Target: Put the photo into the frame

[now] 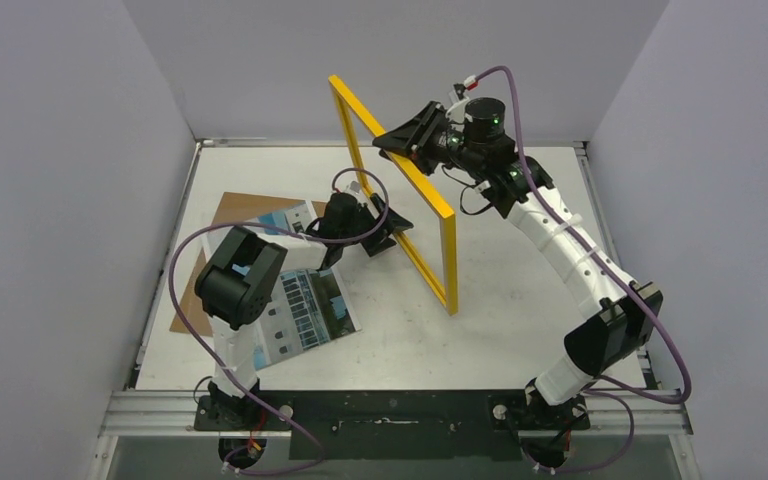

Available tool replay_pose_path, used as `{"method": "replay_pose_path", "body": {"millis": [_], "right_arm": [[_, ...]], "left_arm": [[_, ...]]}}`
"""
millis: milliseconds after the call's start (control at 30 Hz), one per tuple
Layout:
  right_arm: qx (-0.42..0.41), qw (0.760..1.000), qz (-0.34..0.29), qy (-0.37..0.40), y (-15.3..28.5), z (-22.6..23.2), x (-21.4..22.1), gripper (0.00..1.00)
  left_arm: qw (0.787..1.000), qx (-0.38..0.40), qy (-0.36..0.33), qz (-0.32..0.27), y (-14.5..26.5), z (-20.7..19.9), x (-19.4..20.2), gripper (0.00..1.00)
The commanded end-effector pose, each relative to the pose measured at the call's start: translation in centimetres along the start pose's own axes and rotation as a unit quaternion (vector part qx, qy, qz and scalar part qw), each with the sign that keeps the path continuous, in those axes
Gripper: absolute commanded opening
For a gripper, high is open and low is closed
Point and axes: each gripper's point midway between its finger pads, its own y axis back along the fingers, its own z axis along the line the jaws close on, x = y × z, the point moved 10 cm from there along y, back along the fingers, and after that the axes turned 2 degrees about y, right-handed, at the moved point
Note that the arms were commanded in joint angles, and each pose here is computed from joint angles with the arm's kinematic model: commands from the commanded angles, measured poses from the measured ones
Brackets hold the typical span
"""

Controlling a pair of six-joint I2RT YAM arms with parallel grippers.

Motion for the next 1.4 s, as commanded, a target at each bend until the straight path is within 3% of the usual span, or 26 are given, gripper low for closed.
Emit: {"method": "replay_pose_path", "body": {"millis": [0, 100, 367, 467, 533, 733, 1000, 1167, 1367], "right_arm": [[-0.084, 0.995, -0.053, 0.019, 2.7, 4.0, -0.5, 0.1], [-0.083, 0.995, -0.055, 0.009, 2.7, 3.7, -0.3, 0.11], [-0.078, 0.995, -0.066, 0.003, 3.2, 3.1, -0.3, 0.11], [-0.071, 0.995, -0.067, 0.003, 3.3, 2.5, -0.3, 0.11], [-0.059, 0.996, -0.07, 0.008, 3.6, 2.0, -0.5, 0.11], [0.013, 0.997, -0.075, 0.034, 5.5, -1.9, -1.3, 0.11], [0.127, 0.984, -0.063, 0.109, 10.2, -8.7, -2.3, 0.15], [0.183, 0.97, -0.044, 0.151, 12.3, -13.5, -1.8, 0.15], [0.206, 0.967, -0.043, 0.146, 12.2, -18.3, 0.1, 0.13]], "left_arm": [[0.998, 0.007, 0.015, -0.062, -1.4, -1.3, -1.1, 0.74], [0.997, 0.017, 0.025, -0.074, -2.2, -1.3, -1.4, 0.73], [0.996, 0.012, 0.041, -0.074, -2.5, -0.7, -1.3, 0.22], [0.996, 0.014, 0.036, -0.075, -2.2, -0.7, -1.3, 0.06], [0.997, 0.005, 0.027, -0.078, -1.7, -0.7, -1.4, 0.0], [0.995, -0.032, 0.001, -0.091, 1.3, -0.4, -2.9, 0.0], [0.988, -0.114, -0.091, -0.055, 5.2, -0.4, -5.5, 0.0], [0.984, -0.137, -0.112, -0.027, 5.4, -0.5, -6.3, 0.0], [0.985, -0.133, -0.114, 0.0, 3.8, -0.1, -6.9, 0.0]]}}
